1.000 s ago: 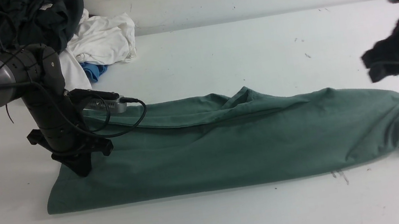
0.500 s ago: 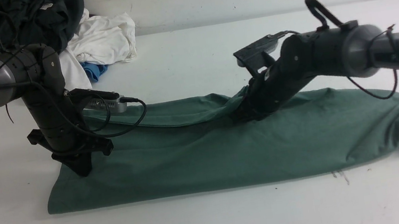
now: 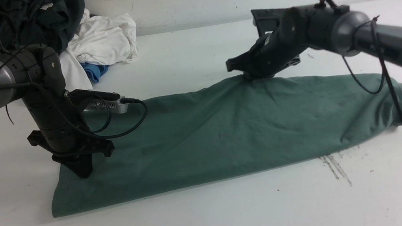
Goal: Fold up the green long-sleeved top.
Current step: Use both arms to drag the lower edge of the fabric forward and fold it over the upper edge
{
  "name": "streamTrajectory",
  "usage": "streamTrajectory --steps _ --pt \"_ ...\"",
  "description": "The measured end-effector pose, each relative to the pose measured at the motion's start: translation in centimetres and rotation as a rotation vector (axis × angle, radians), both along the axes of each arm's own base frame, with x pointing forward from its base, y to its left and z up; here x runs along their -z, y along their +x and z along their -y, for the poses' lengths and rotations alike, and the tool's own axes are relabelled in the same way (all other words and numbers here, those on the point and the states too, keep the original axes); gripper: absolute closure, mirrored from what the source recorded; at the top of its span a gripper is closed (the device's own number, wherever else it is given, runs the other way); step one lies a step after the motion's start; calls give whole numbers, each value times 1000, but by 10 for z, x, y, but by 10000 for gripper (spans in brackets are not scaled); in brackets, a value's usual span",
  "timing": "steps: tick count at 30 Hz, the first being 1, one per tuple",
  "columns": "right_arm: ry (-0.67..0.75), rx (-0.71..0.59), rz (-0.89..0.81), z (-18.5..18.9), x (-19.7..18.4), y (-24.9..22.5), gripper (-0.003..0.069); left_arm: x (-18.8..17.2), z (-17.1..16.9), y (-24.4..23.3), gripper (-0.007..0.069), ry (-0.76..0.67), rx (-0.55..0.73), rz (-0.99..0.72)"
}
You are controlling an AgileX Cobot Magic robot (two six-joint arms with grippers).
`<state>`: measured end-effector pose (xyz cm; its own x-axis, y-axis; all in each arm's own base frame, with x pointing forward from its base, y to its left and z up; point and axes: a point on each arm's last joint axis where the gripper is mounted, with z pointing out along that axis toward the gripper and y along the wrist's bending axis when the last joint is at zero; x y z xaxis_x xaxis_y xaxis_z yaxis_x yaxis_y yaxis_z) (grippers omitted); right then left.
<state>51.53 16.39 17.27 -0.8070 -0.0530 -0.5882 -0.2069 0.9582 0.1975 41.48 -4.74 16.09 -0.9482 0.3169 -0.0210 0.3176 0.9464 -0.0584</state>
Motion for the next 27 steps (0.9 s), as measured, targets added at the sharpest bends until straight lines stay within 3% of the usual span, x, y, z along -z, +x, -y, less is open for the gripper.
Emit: streamTrajectory --steps 4,6,10,13,21,26,27 --pt "-120 -41 -47 28 -30 -3 672 0 0 0 633 -2 -1 0" --pt "-237 -75 -68 53 -70 -18 673 0 0 0 633 -3 -3 0" --pt "-290 -39 -48 92 -124 -47 673 0 0 0 633 -6 -4 -1" --pt "-281 29 -55 129 -141 -74 673 0 0 0 633 -6 -3 -1" --pt "-246 144 -205 182 -91 -131 672 0 0 0 633 -6 4 2" --pt "-230 166 -316 195 -47 -145 611 0 0 0 633 -7 5 2" --pt "-216 167 -335 195 -39 -144 557 0 0 0 633 -7 5 2"
